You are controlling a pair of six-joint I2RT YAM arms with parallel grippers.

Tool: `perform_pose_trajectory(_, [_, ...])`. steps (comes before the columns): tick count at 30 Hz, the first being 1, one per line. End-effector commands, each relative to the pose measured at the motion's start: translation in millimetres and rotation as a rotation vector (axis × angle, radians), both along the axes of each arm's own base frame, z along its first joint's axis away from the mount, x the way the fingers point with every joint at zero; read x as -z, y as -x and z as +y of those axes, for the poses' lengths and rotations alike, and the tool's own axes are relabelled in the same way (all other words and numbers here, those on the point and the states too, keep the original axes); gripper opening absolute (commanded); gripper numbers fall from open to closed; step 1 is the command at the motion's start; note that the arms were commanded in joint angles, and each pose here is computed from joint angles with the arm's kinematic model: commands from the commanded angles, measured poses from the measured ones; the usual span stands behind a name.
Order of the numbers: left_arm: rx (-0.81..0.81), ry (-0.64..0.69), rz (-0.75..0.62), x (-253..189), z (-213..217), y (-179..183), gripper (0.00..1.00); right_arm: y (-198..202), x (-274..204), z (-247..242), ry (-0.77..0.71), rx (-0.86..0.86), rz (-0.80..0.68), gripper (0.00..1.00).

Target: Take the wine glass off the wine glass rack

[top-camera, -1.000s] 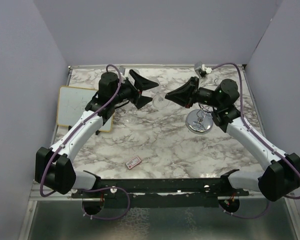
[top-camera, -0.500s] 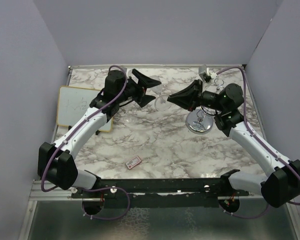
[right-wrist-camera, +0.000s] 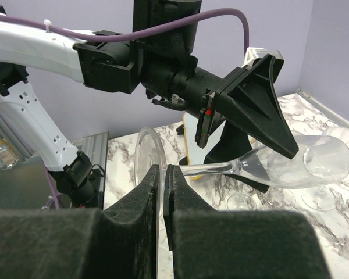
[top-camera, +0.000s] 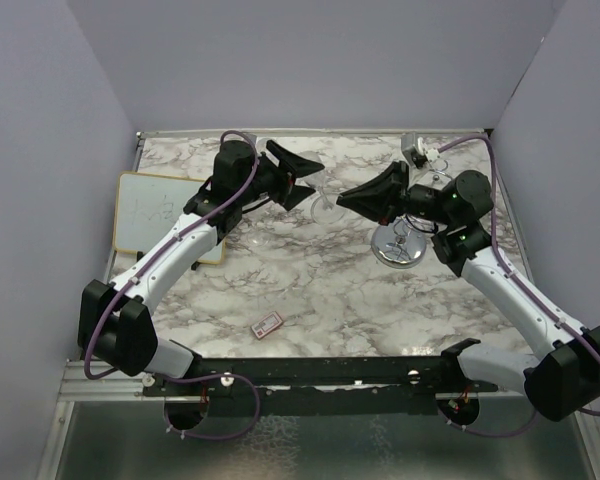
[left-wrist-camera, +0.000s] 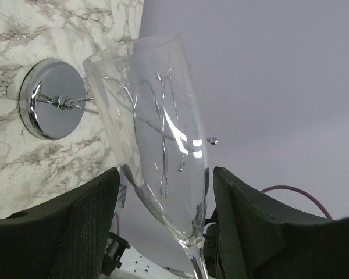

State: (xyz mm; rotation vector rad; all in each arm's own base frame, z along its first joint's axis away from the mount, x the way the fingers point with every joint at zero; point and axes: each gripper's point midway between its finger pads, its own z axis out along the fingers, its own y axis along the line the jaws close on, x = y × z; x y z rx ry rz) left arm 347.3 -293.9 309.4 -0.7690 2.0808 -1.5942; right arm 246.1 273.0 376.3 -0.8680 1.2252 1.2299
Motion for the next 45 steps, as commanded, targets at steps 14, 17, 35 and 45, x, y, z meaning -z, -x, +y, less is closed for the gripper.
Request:
perform_pose_trajectory(14, [-0.043,0.051,-0.112,-30.3,0.3,-5.9,0.44,16.0,-10.4,-2.4,-0.005,-0.033,-0.098,0.01])
perform_pose_trajectory(17, [-0.059,0.035,-0.143,-34.0,4.3,-6.1,0.43,13.8,-9.4,-3.3,0.002,-0.015,-0.1,0.02])
perform_pose_trajectory(35, [-0.129,-0.347,-0.853,-68.8,35.1,17.1,0.41,-9.5,-3.0,-55.3,0.129,0.419,0.078,0.62])
perform_pose_trajectory(45, [-0.124,-0.604,-1.347,-10.8,0.8,43.5,0.4,26.2,-37.8,-100.9,0.068,0.59,0.023,0.63])
